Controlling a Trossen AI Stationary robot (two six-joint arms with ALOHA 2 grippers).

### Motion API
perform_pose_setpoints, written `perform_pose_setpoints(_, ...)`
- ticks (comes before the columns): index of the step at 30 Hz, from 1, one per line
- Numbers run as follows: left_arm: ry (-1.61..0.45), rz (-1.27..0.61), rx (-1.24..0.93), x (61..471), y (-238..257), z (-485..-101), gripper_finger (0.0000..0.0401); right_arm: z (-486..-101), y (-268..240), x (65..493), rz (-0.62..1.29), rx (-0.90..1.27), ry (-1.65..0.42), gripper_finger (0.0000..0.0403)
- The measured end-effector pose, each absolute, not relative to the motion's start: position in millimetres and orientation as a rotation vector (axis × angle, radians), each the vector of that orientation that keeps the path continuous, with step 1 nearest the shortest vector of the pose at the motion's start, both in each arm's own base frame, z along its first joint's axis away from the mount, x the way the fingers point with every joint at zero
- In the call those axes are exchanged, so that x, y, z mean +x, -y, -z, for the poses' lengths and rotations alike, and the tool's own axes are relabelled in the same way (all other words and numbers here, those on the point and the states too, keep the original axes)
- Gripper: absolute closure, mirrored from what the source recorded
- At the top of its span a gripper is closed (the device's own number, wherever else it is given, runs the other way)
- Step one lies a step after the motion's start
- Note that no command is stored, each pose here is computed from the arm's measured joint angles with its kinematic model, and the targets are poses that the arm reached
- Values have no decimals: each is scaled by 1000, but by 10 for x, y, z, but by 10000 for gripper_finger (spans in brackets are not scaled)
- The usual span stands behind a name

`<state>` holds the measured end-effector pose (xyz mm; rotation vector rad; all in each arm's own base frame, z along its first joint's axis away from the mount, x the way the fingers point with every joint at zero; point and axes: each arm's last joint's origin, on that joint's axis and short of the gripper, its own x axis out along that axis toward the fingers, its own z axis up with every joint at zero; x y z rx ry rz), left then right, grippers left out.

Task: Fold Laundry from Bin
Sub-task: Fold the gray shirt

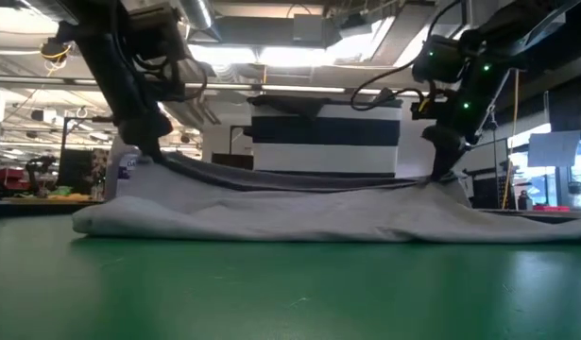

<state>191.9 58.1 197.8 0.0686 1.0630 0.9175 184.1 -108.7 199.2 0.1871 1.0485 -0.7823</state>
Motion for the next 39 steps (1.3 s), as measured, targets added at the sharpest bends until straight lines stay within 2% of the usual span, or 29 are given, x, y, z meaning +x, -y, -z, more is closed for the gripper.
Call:
perform_pose_setpoints(5,-1044,-895,73,1979,-650,-2140,392,-2265,1122,1890,797,185,-1017,398)
perform_pose_setpoints(9,-976,-960,58,1985,-737,-2250,392,-2416,1158,1929,831,166,-966,398)
perform_pose_setpoints(16,-1027,-1038,-12,1847,-935,-2066,392,-2200,1383,1897,897,220,-1052,398)
perform_pose_setpoints(23,-1025,-1008,-70,1817,-1026,-2040,380,-2084,1582,1983,954,237,-1003,391)
perform_pose_setpoints(26,-1034,-1002,-72,1805,-1047,-2038,354,-2038,1644,1985,976,268,-995,356)
perform_pose_setpoints(29,-1043,-977,-102,1800,-1063,-2061,319,-2028,1686,1951,994,279,-1003,299)
perform_pose_setpoints(33,-976,-873,-192,1889,-1080,-2273,277,-2161,1708,1939,983,274,-1064,230)
perform_pose_setpoints(36,-892,-714,-269,2008,-1048,-2490,255,-2369,1695,1951,884,238,-1153,195)
perform_pose_setpoints(39,-804,-517,-356,2130,-946,-2594,244,-2509,1620,1955,667,318,-1156,176)
